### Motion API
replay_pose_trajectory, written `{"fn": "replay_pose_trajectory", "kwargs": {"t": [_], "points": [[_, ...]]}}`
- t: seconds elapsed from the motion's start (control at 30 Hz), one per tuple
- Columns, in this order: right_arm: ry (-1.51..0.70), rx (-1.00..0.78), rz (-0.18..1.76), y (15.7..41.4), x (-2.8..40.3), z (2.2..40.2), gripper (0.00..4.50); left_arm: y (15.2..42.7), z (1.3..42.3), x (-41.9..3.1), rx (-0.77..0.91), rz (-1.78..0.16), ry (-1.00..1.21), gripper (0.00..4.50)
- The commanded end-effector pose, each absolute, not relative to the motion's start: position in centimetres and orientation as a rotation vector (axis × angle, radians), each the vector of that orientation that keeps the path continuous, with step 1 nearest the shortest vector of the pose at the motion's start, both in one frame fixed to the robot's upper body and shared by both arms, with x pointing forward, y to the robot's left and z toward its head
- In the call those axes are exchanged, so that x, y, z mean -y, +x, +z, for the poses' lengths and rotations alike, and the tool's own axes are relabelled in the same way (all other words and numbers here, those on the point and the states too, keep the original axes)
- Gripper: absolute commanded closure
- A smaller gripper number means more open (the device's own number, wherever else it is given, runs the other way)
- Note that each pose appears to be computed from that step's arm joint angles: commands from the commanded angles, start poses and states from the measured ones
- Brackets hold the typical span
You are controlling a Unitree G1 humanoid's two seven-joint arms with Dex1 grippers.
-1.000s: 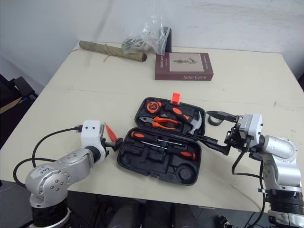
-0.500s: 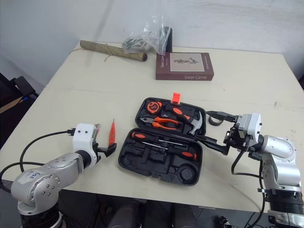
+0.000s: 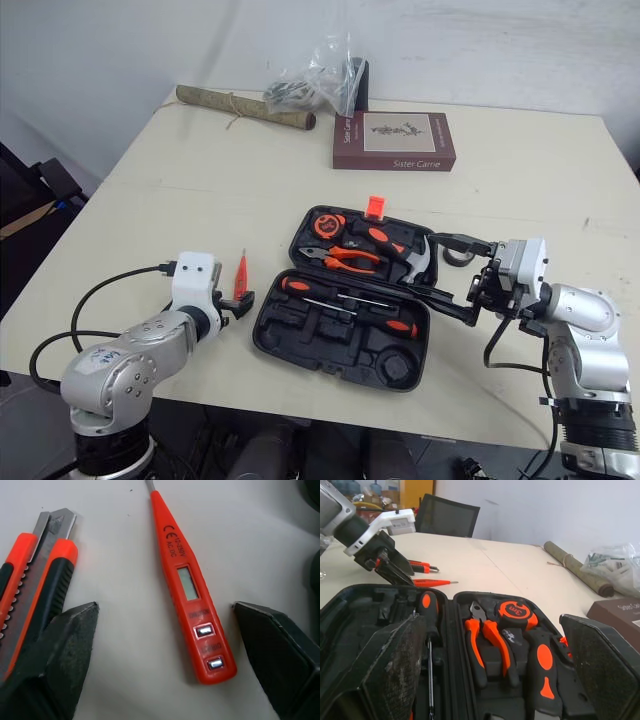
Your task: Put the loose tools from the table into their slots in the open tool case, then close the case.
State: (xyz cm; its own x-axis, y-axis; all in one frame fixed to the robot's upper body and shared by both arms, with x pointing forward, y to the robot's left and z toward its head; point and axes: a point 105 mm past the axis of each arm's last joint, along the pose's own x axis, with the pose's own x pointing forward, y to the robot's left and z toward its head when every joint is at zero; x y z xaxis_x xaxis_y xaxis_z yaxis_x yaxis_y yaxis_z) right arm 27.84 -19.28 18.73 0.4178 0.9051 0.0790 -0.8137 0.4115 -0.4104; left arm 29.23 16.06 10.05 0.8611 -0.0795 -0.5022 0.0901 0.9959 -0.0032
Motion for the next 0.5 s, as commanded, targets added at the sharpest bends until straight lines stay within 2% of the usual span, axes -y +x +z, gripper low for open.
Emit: {"fn": "replay_pose_trajectory", "kwargs": {"t": [0.03, 0.17, 0.2, 0.33, 0.5], "points": [[-0.341, 0.358, 1.127, 27.3, 18.4, 19.9, 0.00, 27.9, 7.7, -15.5, -0.629, -0.125, 0.011, 2.20], [-0.339, 0.358, 1.136, 27.1, 18.1, 20.0, 0.00, 27.4, 7.2, -15.9, -0.649, -0.117, 0.017, 3.93], [-0.337, 0.359, 1.139, 27.0, 18.0, 20.0, 0.00, 27.4, 7.3, -16.1, -0.645, -0.111, 0.018, 4.18], [-0.329, 0.385, 1.151, 26.6, 17.6, 20.3, 0.00, 27.6, 7.9, -16.7, -0.616, -0.103, 0.038, 4.17], [-0.306, 0.425, 1.181, 25.6, 16.6, 21.0, 0.00, 28.4, 11.0, -17.3, -0.436, -0.201, 0.097, 4.17]]}}
